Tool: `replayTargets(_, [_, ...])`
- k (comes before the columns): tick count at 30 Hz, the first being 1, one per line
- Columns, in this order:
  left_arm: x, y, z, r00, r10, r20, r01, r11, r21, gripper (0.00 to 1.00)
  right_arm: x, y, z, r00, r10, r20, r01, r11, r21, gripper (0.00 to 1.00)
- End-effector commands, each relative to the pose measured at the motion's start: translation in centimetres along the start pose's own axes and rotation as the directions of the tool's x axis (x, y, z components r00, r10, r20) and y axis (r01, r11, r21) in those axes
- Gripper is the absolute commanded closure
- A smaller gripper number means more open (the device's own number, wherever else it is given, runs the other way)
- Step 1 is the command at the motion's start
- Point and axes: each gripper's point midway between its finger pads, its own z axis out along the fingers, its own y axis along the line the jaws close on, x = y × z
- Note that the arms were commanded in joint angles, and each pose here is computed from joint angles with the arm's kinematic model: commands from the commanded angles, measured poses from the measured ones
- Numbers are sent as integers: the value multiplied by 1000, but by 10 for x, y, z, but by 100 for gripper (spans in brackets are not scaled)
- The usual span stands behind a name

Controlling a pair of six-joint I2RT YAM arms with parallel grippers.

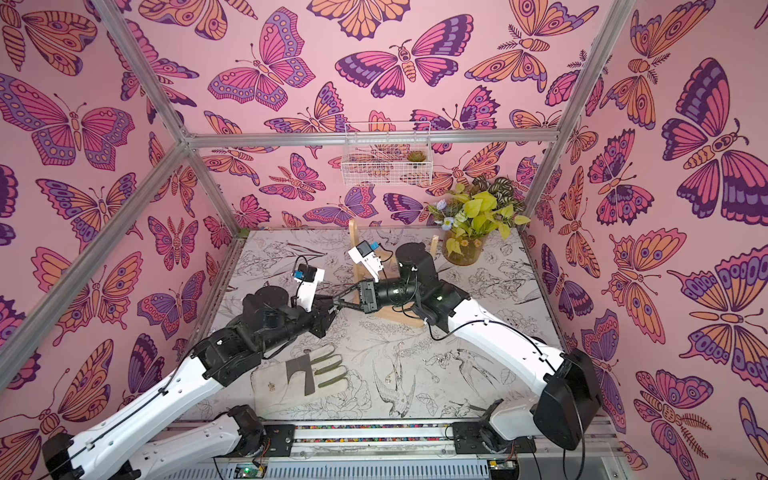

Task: Hang the necklace on the jewelry display stand
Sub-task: Adjust the necklace.

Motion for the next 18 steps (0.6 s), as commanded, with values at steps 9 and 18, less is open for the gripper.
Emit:
replayTargets(9, [-3,-1,3,998,-7,54,6,1000,15,73,-12,24,0,999,-44,30,46,997,-65,100])
replayTargets(18, [-6,2,2,997,6,81,-7,1000,1,89,-14,30,-2,998,-48,33,51,996,-77,100])
